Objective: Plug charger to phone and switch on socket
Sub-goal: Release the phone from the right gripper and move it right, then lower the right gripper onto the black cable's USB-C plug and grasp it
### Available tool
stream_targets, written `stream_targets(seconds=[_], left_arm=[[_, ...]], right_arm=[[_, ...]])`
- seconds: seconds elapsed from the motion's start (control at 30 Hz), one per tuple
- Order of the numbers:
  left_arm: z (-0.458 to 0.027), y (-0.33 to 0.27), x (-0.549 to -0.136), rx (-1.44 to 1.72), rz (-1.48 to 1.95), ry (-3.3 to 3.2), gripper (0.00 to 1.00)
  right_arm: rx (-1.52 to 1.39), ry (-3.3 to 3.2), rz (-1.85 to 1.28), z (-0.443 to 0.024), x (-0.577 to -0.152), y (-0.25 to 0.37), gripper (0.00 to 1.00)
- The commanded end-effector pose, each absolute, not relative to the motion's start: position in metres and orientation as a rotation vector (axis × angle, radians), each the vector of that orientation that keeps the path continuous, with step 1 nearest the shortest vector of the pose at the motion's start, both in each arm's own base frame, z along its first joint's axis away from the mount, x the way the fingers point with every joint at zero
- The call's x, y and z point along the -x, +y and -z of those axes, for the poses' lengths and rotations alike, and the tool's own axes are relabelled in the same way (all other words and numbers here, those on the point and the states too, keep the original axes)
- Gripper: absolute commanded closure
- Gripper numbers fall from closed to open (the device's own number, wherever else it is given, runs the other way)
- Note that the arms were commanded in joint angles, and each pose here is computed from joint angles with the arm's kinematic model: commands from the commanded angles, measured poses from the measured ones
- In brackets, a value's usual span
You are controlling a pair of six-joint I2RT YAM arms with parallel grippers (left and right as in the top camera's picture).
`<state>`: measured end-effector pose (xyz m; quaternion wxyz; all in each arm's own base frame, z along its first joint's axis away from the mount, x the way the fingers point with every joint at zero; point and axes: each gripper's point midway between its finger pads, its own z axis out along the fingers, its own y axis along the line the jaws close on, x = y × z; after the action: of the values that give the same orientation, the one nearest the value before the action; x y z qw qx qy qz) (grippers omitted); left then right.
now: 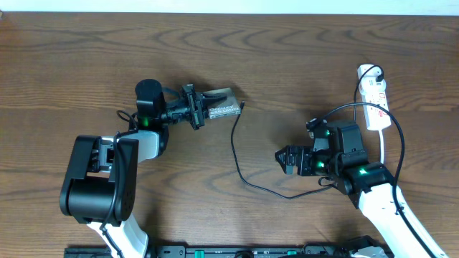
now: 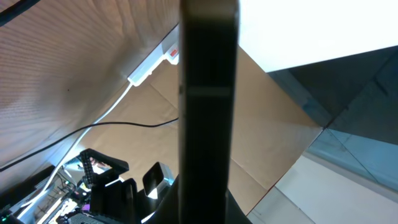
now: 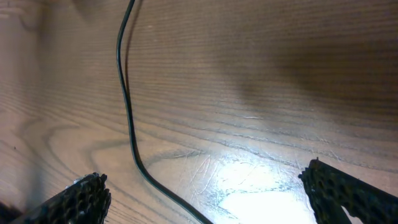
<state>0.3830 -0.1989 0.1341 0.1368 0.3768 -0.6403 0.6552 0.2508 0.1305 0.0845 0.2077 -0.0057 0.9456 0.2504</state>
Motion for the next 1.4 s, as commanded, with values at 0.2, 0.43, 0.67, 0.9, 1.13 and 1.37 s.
stream_targets(seconds=[0.2,0.43,0.67,0.9,1.13,1.37], left_arm=[[-0.144,-0.2,-0.382,-1.075,-1.88,-1.807,0.93],[-0.152,-0.174,-0.399,-1.117,-1.98,-1.82,0.93],[-0.154,-0.142,-0.405,-1.153,-2.013,-1.814,0.93],[-0.154,-0.13,-0.406,-1.142,-2.034,-1.832,0.93],[-0.155,-0.131,-0.403,-1.102,-2.044,-1.861,0.93],[-0.155,-0.132,-0.401,-1.08,-2.044,-1.87,0.93]], right_arm=[[0.043,2.619,-0.652,-0.086,-0.253,0.128,0.01],[0.2,2.475,-0.577,-0.101,-0.273,0.148,0.02],[0.25,2.385,-0.556,-0.099,-0.3,0.185,0.08],[0.227,2.46,-0.494,-0.075,-0.343,0.22,0.2],[0.149,2.497,-0.445,-0.06,-0.384,0.25,0.32],[0.042,2.58,-0.324,-0.032,-0.405,0.267,0.46]])
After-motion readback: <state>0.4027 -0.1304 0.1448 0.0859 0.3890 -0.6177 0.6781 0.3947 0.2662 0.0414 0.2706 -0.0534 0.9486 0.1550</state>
